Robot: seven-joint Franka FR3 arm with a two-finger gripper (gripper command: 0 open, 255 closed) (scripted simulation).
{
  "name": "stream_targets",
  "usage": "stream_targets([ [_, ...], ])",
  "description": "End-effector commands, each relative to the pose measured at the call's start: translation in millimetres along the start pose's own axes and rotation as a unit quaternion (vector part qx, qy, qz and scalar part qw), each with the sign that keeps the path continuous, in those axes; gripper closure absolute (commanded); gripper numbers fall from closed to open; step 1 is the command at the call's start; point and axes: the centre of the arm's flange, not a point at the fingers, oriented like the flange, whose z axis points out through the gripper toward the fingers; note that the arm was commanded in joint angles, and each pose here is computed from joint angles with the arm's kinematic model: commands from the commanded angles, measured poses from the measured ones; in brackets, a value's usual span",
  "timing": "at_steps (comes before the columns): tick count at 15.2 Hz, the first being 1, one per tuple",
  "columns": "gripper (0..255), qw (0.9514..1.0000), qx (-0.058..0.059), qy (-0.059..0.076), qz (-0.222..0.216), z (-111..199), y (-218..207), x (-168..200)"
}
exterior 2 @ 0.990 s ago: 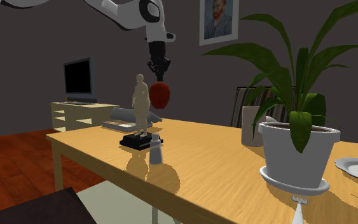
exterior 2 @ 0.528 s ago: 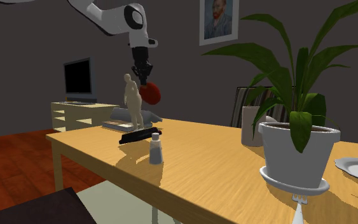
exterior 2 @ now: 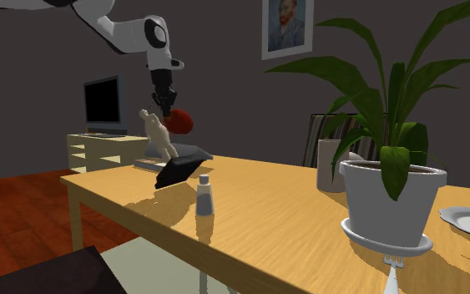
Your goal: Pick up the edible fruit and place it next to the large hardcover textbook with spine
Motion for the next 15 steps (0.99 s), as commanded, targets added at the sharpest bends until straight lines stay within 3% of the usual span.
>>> stream_targets([
  [1,255,1.0,0.0,-0.001,0.001,2.9,-25.0,-9.6],
  [15,255,1.0,0.0,-0.001,0.001,27.8,-201.4,-58.8],
])
